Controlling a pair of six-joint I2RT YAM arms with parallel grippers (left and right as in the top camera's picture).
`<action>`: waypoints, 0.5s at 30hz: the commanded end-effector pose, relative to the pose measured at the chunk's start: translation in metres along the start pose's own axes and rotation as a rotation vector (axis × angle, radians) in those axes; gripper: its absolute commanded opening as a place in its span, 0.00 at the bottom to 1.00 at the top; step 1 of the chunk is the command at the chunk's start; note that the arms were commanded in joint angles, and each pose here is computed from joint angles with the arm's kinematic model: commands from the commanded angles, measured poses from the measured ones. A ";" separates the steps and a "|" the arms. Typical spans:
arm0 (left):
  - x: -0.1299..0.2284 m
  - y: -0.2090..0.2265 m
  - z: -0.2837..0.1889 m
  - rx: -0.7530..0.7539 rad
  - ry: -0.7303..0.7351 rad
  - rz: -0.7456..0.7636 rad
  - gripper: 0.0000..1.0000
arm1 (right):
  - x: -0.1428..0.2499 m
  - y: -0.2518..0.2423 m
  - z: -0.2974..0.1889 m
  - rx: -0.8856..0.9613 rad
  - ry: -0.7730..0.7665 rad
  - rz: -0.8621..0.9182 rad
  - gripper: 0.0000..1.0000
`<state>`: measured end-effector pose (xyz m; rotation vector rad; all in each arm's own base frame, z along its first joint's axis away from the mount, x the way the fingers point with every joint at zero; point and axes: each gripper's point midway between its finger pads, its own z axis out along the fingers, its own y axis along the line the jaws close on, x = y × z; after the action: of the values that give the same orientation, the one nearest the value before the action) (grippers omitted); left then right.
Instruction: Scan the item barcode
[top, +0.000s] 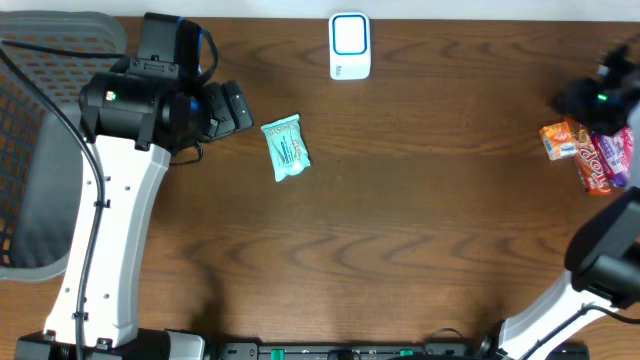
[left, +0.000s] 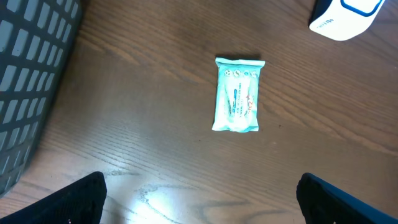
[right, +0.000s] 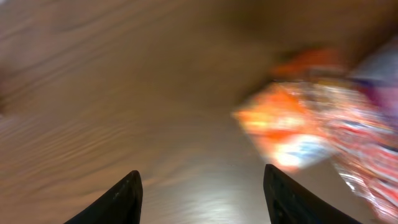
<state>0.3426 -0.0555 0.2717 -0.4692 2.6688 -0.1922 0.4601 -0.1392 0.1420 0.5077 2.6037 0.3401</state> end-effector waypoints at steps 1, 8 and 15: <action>-0.002 0.003 0.002 -0.018 -0.003 0.003 0.98 | 0.024 0.097 0.009 -0.308 0.091 -0.074 0.58; -0.002 0.003 0.002 -0.018 -0.003 0.003 0.98 | 0.099 0.223 0.039 -0.444 0.286 -0.259 0.91; -0.002 0.003 0.002 -0.018 -0.003 0.003 0.98 | 0.222 0.323 0.104 -0.488 0.517 -0.413 0.99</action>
<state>0.3426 -0.0555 0.2716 -0.4693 2.6691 -0.1920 0.4441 0.2086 0.1055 -0.3178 2.7556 0.9585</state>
